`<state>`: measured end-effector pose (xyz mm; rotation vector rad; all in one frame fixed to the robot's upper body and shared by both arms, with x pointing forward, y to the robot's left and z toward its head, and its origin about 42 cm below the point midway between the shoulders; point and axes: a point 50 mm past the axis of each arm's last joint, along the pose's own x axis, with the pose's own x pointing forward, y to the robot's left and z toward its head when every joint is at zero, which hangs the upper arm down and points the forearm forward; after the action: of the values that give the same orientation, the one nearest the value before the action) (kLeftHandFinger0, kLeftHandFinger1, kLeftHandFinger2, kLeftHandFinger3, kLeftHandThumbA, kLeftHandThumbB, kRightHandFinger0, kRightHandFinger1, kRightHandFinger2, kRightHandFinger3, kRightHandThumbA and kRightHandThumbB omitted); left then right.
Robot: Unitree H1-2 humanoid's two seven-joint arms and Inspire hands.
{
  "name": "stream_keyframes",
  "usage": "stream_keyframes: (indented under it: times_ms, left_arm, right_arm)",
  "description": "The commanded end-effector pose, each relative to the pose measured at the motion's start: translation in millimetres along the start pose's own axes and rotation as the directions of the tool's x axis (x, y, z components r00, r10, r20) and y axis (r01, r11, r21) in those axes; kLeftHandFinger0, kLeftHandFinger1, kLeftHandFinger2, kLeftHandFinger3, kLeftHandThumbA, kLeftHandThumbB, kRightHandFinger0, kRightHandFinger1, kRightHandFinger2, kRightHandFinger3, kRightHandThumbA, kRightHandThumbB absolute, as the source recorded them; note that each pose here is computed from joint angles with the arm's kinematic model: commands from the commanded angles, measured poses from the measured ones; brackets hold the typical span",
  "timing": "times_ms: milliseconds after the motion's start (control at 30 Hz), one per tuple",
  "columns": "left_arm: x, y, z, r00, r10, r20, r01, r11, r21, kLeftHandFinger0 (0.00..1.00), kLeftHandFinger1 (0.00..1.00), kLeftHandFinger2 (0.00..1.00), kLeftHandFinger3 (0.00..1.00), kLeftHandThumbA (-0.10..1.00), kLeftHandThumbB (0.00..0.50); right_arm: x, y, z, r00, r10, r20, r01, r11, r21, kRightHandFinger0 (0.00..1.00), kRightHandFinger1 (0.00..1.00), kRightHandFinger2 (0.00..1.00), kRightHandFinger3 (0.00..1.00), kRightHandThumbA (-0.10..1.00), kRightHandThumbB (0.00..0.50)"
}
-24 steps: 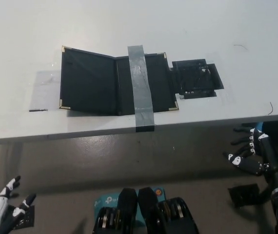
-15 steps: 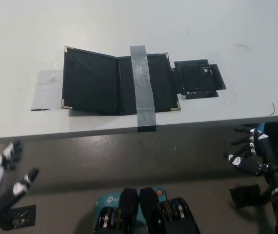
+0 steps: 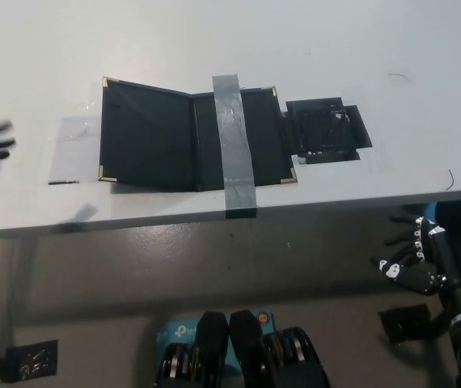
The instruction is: The robot uses its left hand to push the cover of the diary kept in the middle of the desk towards the right to close it
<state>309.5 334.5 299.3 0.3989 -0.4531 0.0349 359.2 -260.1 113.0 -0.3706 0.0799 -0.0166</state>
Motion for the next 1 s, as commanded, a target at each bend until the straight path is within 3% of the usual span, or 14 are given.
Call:
stream_keyframes:
  times_ms: [0,67,133,167,200,233,267,400,433,600,633,767,833,967]
  left_arm:
    - [42,16,-6,0.995,0.087,-0.055,-0.103,0.854,-0.511,1.0,1.0,1.0,1.0,1.0,0.002]
    - [47,9,-34,0.978,0.127,-0.169,-0.205,0.761,-0.616,1.0,1.0,1.0,1.0,1.0,0.053]
    - [47,0,-52,0.966,0.134,-0.223,-0.255,0.662,-0.705,1.0,1.0,1.0,1.0,1.0,0.055]
    - [47,1,-52,0.966,0.135,-0.222,-0.255,0.66,-0.707,1.0,1.0,1.0,1.0,1.0,0.055]
    - [48,-4,-61,0.959,0.138,-0.248,-0.281,0.583,-0.762,1.0,1.0,1.0,1.0,1.0,0.066]
    - [49,-11,-77,0.943,0.142,-0.3,-0.331,0.438,-0.836,1.0,1.0,1.0,1.0,1.0,0.115]
    - [50,-11,-78,0.942,0.143,-0.303,-0.335,0.42,-0.844,1.0,1.0,1.0,1.0,1.0,0.114]
    - [53,-26,-100,0.913,0.158,-0.377,-0.404,0.21,-0.89,1.0,1.0,1.0,1.0,1.0,0.163]
    - [54,-35,-106,0.907,0.15,-0.394,-0.413,0.129,-0.901,1.0,1.0,1.0,1.0,1.0,0.166]
    - [61,-50,-109,0.884,0.126,-0.451,-0.461,0.074,-0.884,1.0,1.0,1.0,1.0,1.0,0.166]
    - [63,-56,-110,0.877,0.12,-0.466,-0.475,0.069,-0.877,1.0,1.0,1.0,1.0,1.0,0.136]
    - [66,-72,-113,0.864,0.096,-0.494,-0.498,0.031,-0.866,1.0,1.0,1.0,1.0,1.0,0.166]
    - [69,-85,-109,0.874,0.074,-0.48,-0.479,-0.024,-0.877,1.0,1.0,1.0,1.0,1.0,0.194]
    - [76,-97,-101,0.885,0.05,-0.463,-0.461,-0.047,-0.886,1.0,1.0,1.0,1.0,1.0,0.223]
  right_arm:
    - [6,-12,15,0.997,-0.02,0.068,0.023,0.999,-0.033,0.27,0.36,0.46,0.72,0.85,0.1]
    - [6,-12,13,0.998,-0.019,0.06,0.022,0.999,-0.037,0.26,0.34,0.44,0.73,0.85,0.1]
    - [6,-12,13,0.998,-0.016,0.058,0.018,0.999,-0.026,0.26,0.33,0.44,0.72,0.84,0.098]
    - [7,-12,13,0.998,-0.017,0.059,0.018,0.999,-0.027,0.26,0.33,0.44,0.72,0.84,0.098]
    - [7,-13,14,0.998,-0.01,0.056,0.012,0.999,-0.031,0.27,0.34,0.44,0.73,0.85,0.101]
    - [7,-13,16,0.999,-0.008,0.044,0.01,0.999,-0.039,0.29,0.35,0.45,0.74,0.86,0.109]
    - [8,-13,17,0.999,-0.008,0.046,0.01,0.999,-0.039,0.29,0.35,0.45,0.74,0.86,0.108]
    - [8,-12,18,0.998,-0.01,0.055,0.012,0.999,-0.037,0.25,0.32,0.45,0.74,0.86,0.113]
    - [9,-13,18,0.998,-0.012,0.068,0.015,0.999,-0.042,0.25,0.32,0.45,0.73,0.85,0.105]
    - [11,-13,22,0.998,-0.007,0.066,0.01,0.999,-0.05,0.26,0.34,0.46,0.75,0.85,0.087]
    - [12,-13,21,0.997,-0.006,0.073,0.009,0.999,-0.042,0.27,0.35,0.47,0.75,0.83,0.074]
    - [11,-13,21,0.997,-0.007,0.076,0.01,0.999,-0.045,0.28,0.36,0.47,0.73,0.84,0.1]
    - [11,-13,22,0.997,-0.004,0.08,0.008,0.999,-0.046,0.27,0.35,0.46,0.72,0.86,0.107]
    - [14,-15,25,0.997,-0.002,0.074,0.006,0.999,-0.045,0.28,0.35,0.46,0.72,0.85,0.108]
